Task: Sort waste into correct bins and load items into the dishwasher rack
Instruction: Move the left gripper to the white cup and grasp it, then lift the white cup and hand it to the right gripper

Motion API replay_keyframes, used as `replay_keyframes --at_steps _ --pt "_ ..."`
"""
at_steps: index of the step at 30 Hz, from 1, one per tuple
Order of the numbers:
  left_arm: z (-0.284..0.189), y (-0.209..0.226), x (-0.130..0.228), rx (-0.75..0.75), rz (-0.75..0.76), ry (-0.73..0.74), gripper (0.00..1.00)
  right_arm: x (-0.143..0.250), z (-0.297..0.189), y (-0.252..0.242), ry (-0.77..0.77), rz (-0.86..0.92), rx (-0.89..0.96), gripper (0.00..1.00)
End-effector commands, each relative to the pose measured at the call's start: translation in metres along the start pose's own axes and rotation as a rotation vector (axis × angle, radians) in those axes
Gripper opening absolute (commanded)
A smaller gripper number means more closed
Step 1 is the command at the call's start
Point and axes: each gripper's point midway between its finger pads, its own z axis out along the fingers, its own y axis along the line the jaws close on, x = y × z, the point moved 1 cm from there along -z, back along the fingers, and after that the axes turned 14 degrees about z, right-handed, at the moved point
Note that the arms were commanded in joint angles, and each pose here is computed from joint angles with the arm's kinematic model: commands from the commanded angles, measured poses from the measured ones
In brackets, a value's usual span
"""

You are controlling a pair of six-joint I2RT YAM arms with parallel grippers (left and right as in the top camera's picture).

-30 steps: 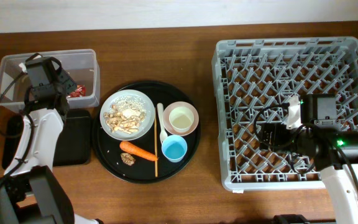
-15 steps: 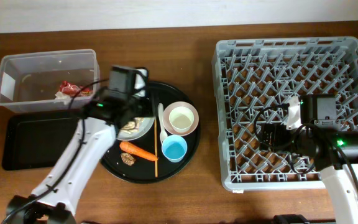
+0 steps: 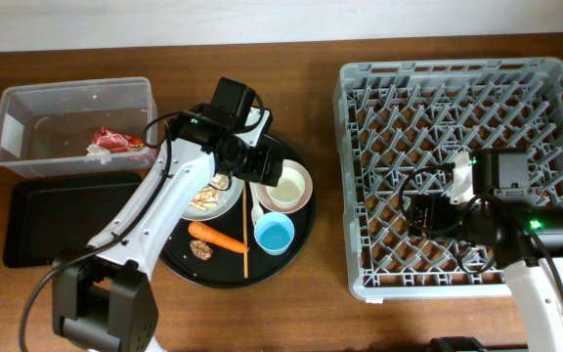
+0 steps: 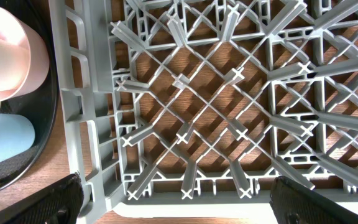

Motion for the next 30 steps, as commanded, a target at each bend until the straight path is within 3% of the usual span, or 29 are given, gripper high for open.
replay_keyframes --at_steps 1,6,8,10,13,17,21,24,26,27,28,30 --pt "0.008 -0.008 -0.001 0.052 0.004 0.011 0.98 -0.005 -0.005 0.003 -0.02 -0.007 -0.004 0.99" --pt "0.039 -0.011 0.01 0.071 0.005 0.09 0.77 -0.004 -0.005 0.003 -0.018 -0.007 -0.003 0.99" --pt "0.05 -0.019 0.012 0.079 0.022 0.112 0.62 -0.004 -0.005 0.003 -0.018 -0.007 -0.003 0.99" --pt "0.059 -0.025 0.011 0.085 0.039 0.118 0.56 -0.004 -0.005 0.003 -0.017 -0.007 -0.003 0.99" --pt "0.07 -0.028 0.014 0.087 0.047 0.14 0.25 -0.003 -0.005 0.002 -0.014 -0.007 -0.002 0.99" --pt "0.067 -0.016 0.01 0.01 0.055 0.135 0.01 -0.003 -0.005 0.002 -0.014 -0.006 -0.002 0.99" --pt "0.047 0.0 -0.005 -0.034 0.033 0.114 0.01 -0.003 -0.005 0.002 -0.014 -0.006 -0.001 0.99" --pt "-0.002 0.02 -0.02 -0.036 -0.031 0.111 0.01 -0.007 -0.005 0.003 -0.032 -0.008 -0.005 0.99" --pt "-0.032 0.008 -0.038 0.132 -0.065 0.034 0.0 -0.016 -0.005 0.007 -0.069 -0.004 -0.021 0.99" --pt "-0.043 -0.009 -0.05 0.285 -0.023 -0.032 0.0 -0.021 -0.006 0.011 -0.09 -0.007 -0.043 0.99" --pt "-0.069 -0.051 -0.065 0.605 0.101 -0.175 0.0 -0.03 -0.006 0.03 -0.109 -0.028 -0.145 0.98" --pt "-0.099 -0.082 -0.074 0.85 0.214 -0.313 0.0 -0.033 -0.006 0.067 -0.083 -0.133 -0.355 0.99"
